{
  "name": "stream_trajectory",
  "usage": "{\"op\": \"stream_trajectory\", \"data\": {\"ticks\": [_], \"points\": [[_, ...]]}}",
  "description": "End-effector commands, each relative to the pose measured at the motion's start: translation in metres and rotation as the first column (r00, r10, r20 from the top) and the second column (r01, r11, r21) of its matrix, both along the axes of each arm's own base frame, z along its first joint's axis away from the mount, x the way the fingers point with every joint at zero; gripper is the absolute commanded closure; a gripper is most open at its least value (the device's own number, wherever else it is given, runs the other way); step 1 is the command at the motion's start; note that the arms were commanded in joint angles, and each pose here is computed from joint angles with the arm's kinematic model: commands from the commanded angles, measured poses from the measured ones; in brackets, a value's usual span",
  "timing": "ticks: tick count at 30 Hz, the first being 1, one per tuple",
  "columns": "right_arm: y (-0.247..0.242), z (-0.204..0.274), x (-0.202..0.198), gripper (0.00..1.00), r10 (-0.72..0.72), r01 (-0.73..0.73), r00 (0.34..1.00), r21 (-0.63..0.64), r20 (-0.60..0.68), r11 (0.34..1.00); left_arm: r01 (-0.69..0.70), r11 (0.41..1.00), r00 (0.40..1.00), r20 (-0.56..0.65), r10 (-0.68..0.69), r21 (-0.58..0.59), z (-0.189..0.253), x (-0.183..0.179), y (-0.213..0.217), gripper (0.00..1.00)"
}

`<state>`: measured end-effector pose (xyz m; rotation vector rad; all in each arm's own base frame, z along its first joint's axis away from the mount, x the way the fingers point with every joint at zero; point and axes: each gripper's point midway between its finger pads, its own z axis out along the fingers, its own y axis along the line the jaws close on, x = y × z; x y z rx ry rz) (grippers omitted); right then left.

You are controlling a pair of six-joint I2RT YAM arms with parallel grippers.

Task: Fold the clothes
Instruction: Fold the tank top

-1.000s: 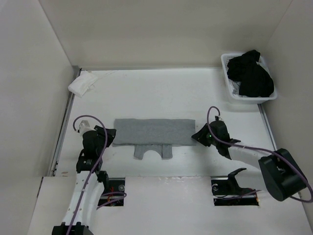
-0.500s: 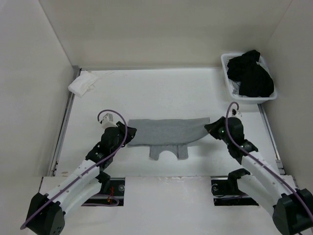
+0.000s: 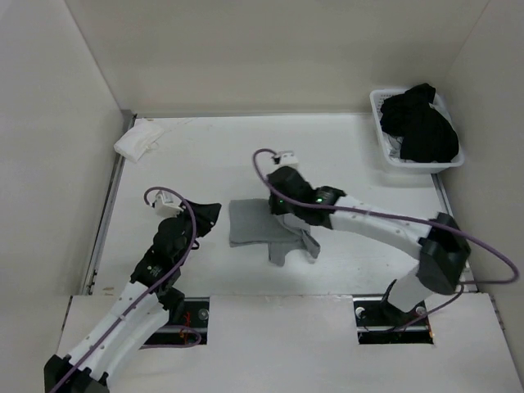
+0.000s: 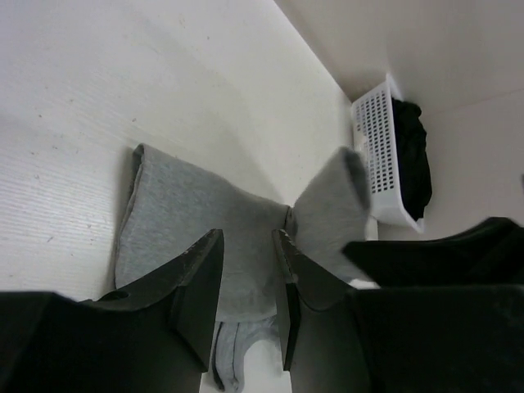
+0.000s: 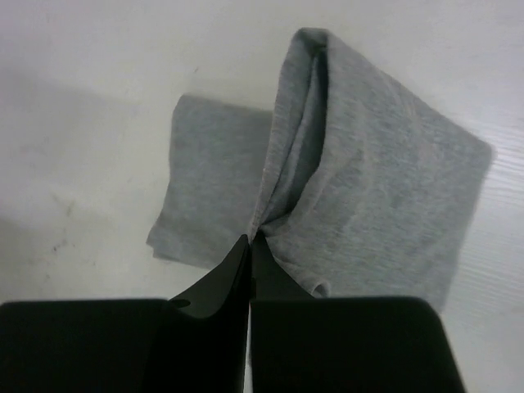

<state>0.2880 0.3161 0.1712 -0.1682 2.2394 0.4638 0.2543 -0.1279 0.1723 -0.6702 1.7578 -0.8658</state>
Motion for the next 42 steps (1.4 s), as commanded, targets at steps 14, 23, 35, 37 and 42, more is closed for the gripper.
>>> {"op": "stream_trajectory", "data": {"ticks": [14, 23, 35, 37, 42], "points": [[0.105, -0.027, -0.059, 0.64, 0.170, -0.171, 0.984, -0.008, -0.046, 0.985, -0.128, 0.991, 0.992, -0.017, 0.127, -0.046, 0.005, 0.012, 0.045, 0.69], [0.012, -0.032, -0.041, 0.95, 0.031, -0.029, 1.000, 0.207, -0.005, 0.978, 0.151, 0.988, 0.986, -0.074, -0.148, 0.034, -0.021, 0.026, -0.057, 0.72], [-0.018, -0.095, -0.028, 0.96, -0.025, 0.083, 0.989, 0.407, -0.146, 0.909, 0.113, 0.991, 0.964, -0.249, -0.094, 0.065, -0.111, 0.060, -0.060, 0.79], [-0.022, -0.105, -0.034, 0.96, -0.034, 0.101, 0.985, 0.407, -0.170, 0.908, 0.097, 0.992, 0.961, -0.268, -0.071, 0.084, -0.119, 0.056, -0.050, 0.79], [-0.031, -0.115, -0.041, 0.92, -0.048, 0.126, 0.979, 0.404, -0.196, 0.906, 0.039, 0.995, 0.939, -0.344, -0.005, 0.091, -0.137, 0.050, -0.015, 0.76]]}}
